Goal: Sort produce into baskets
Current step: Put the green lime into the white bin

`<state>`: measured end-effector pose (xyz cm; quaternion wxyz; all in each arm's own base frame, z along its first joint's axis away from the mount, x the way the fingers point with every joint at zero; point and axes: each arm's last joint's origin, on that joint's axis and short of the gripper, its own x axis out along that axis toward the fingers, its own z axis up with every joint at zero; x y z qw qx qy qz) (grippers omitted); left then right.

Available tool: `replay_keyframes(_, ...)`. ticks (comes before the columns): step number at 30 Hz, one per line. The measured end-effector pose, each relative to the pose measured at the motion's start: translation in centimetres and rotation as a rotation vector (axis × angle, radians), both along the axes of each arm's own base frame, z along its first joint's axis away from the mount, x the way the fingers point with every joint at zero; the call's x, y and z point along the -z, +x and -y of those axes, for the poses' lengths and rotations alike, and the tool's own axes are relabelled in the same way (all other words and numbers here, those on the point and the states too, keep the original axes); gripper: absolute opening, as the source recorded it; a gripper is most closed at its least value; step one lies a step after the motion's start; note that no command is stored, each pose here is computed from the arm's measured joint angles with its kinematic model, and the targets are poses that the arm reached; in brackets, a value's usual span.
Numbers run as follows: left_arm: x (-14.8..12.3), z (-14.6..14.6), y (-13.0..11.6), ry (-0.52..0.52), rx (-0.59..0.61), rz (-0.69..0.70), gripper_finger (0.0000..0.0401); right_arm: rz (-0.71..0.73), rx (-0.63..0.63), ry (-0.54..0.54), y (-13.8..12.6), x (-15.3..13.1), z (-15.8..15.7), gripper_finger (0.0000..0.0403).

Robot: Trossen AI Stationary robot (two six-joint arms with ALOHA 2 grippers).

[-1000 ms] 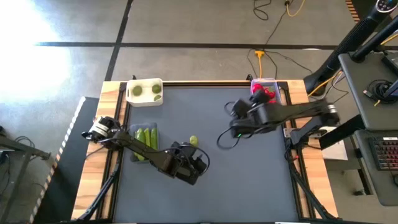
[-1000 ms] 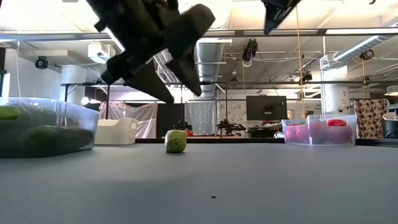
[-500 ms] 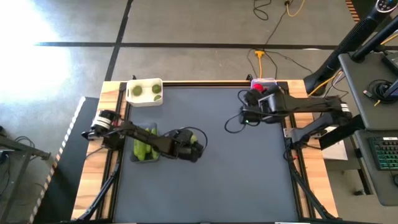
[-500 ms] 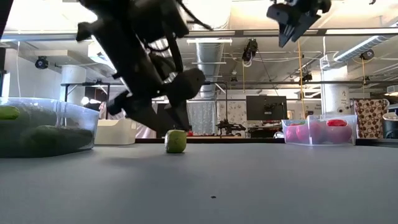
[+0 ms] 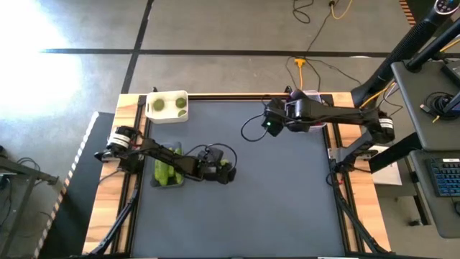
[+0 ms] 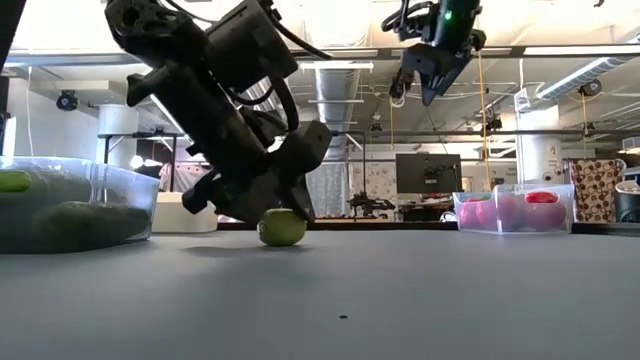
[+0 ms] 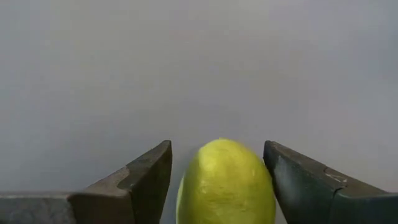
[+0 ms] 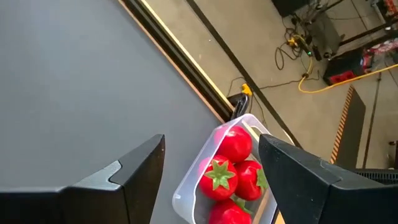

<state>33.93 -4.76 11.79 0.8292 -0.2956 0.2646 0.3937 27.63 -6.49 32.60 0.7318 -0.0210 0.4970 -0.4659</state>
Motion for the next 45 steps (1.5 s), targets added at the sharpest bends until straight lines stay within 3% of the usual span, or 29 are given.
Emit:
replay_keyframes(2,-0.1,0.0,0.0,-0.02,0.008,-0.001,0.0224,-0.007,0.002,0.0,0.1,0.1,0.1,0.025)
replay_keyframes(8,0.2,-0.2,-0.3,-0.209,-0.025,0.001,0.0173,-0.004,-0.001,-0.001,0.2,0.1,0.1,0.0251)
replay_keyframes(15,-0.2,0.9,-0.4,-0.267,-0.015,-0.016,0.0145,0.006,0.002,0.007,0.2,0.2,-0.2,0.0246)
replay_keyframes(19,-1.9,0.8,-1.1,-0.293,-0.01,-0.136,0.0146,0.011,-0.028,0.068,0.3,0.4,-0.8,0.0248)
replay_keyframes(22,-4.8,-0.2,-1.7,-0.259,-0.018,-0.215,0.0146,0.008,-0.042,0.081,0.3,0.7,-1.5,0.0251)
replay_keyframes(27,-9.7,-4.7,-3.7,-0.173,-0.024,-0.329,0.0145,0.036,-0.01,0.098,0.3,2.2,-3.2,0.0248)
replay_keyframes(32,-12.8,-12.8,-6.7,-0.065,-0.112,-0.393,0.0145,0.056,-0.019,0.108,0.6,5.2,-4.4,0.0248)
replay_keyframes(38,-12.5,-20.9,-11.4,-0.089,-0.325,-0.473,0.0146,0.008,-0.013,0.156,0.8,7.9,-4.1,0.0246)
replay_keyframes(45,-9.7,-24.8,-14.8,-0.173,-0.479,-0.554,0.0149,0.064,0.037,0.152,1.2,8.1,-2.5,0.0245)
